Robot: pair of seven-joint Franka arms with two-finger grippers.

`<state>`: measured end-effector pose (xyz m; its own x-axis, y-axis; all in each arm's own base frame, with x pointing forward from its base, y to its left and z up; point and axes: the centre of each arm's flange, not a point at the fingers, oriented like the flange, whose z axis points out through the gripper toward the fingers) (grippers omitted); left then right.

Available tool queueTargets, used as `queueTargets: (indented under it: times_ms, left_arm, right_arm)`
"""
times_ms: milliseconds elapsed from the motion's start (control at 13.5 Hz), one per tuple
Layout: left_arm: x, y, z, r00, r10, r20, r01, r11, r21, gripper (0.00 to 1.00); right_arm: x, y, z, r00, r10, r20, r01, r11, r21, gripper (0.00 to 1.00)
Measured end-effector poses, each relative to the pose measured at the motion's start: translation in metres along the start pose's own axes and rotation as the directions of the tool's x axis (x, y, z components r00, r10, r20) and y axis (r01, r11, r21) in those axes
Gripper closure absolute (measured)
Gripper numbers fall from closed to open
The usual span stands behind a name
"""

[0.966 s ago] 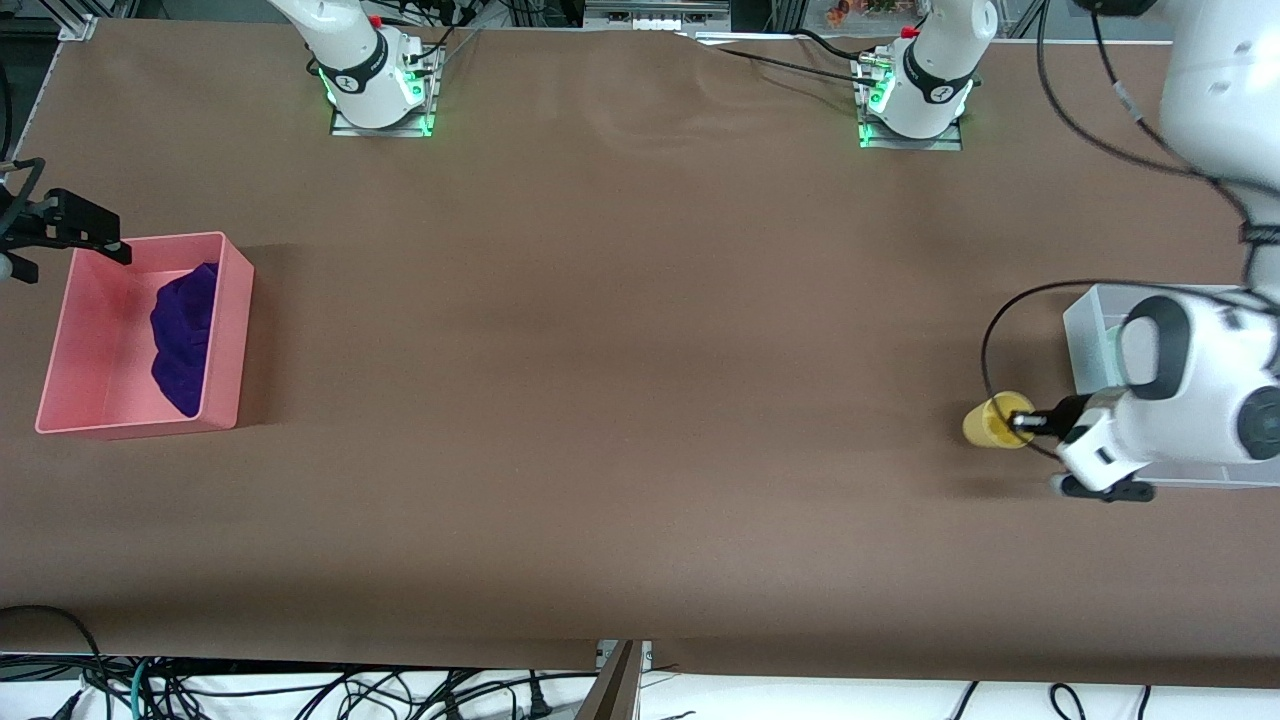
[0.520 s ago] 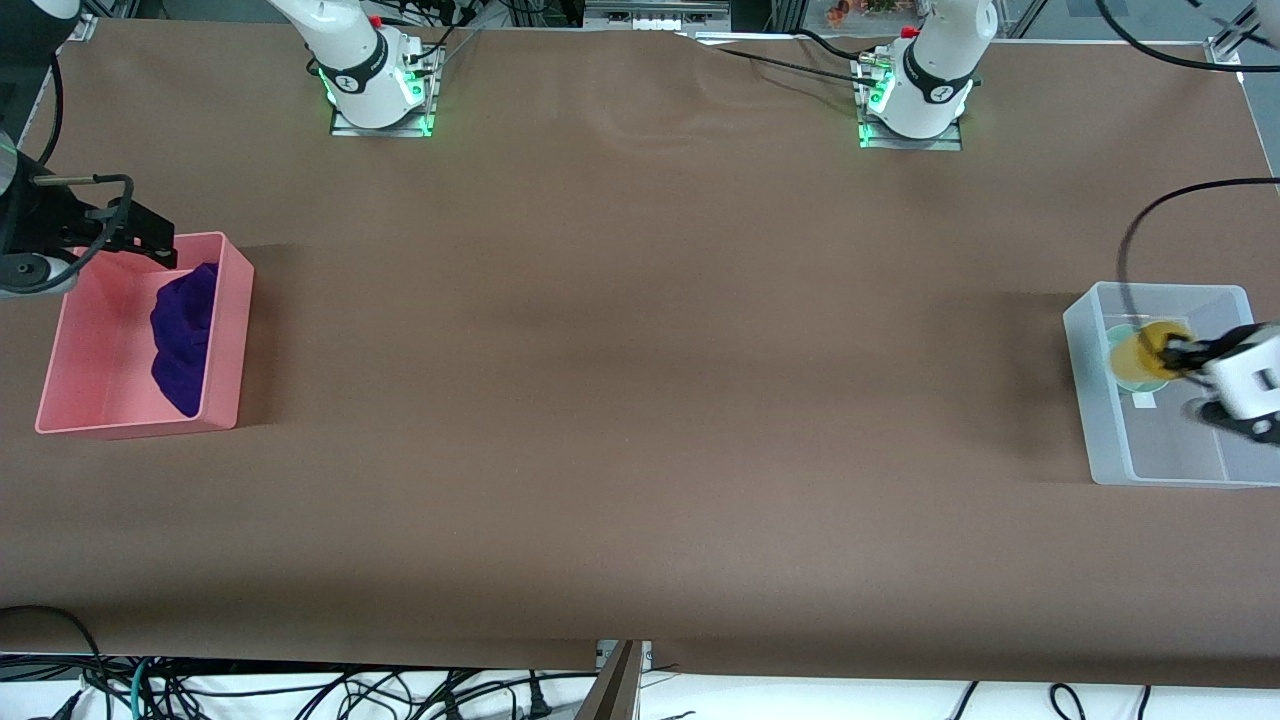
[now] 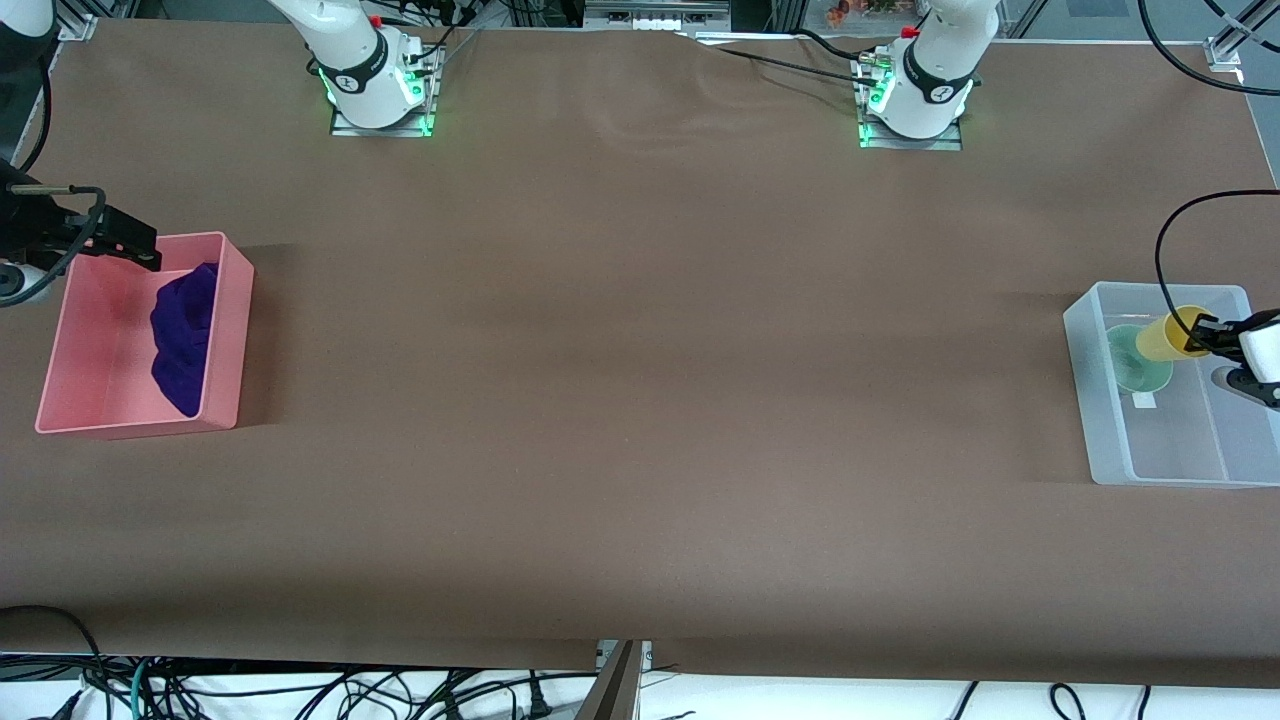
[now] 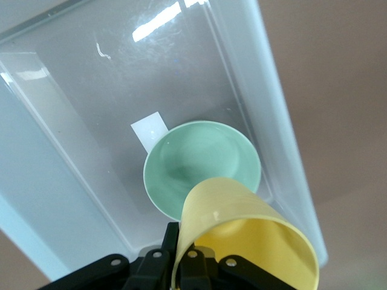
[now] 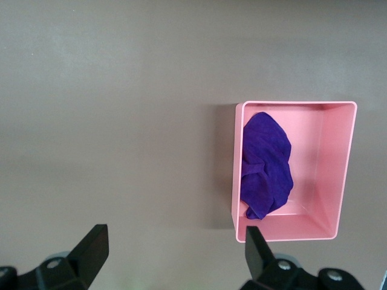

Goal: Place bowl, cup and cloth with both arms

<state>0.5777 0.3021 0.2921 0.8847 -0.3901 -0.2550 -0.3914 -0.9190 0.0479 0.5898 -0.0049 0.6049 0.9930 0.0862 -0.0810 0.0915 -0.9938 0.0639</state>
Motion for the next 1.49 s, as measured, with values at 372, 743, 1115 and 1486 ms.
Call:
queueTargets:
  times_ms: [372,743,1115,1486]
  left_arm:
    - [0.000,-0.008,0.048,0.999,0.028,-0.038,-0.029,0.999,-0.023,0.96]
    - [0.003,-0.004,0.047,0.998,0.035,-0.054,-0.037,0.998,-0.043,0.53]
    - [0.025,0.048,-0.051,0.997,0.059,-0.058,-0.061,0.998,-0.031,0.02]
    - [0.062,0.173,-0.171,0.997,-0.070,-0.032,0.070,0.997,-0.015,0.00]
  right_arm:
    - [0.000,0.000,0.000,1.000,0.000,0.000,0.000,1.000,0.001,0.00]
    - [0.000,-0.001,0.000,1.000,-0.002,0.000,0.002,1.000,0.002,0.00]
    - [0.000,-0.001,0.000,1.000,-0.002,0.000,0.002,1.000,0.002,0.00]
    - [0.000,-0.001,0.000,1.000,-0.002,0.000,0.002,1.000,0.002,0.00]
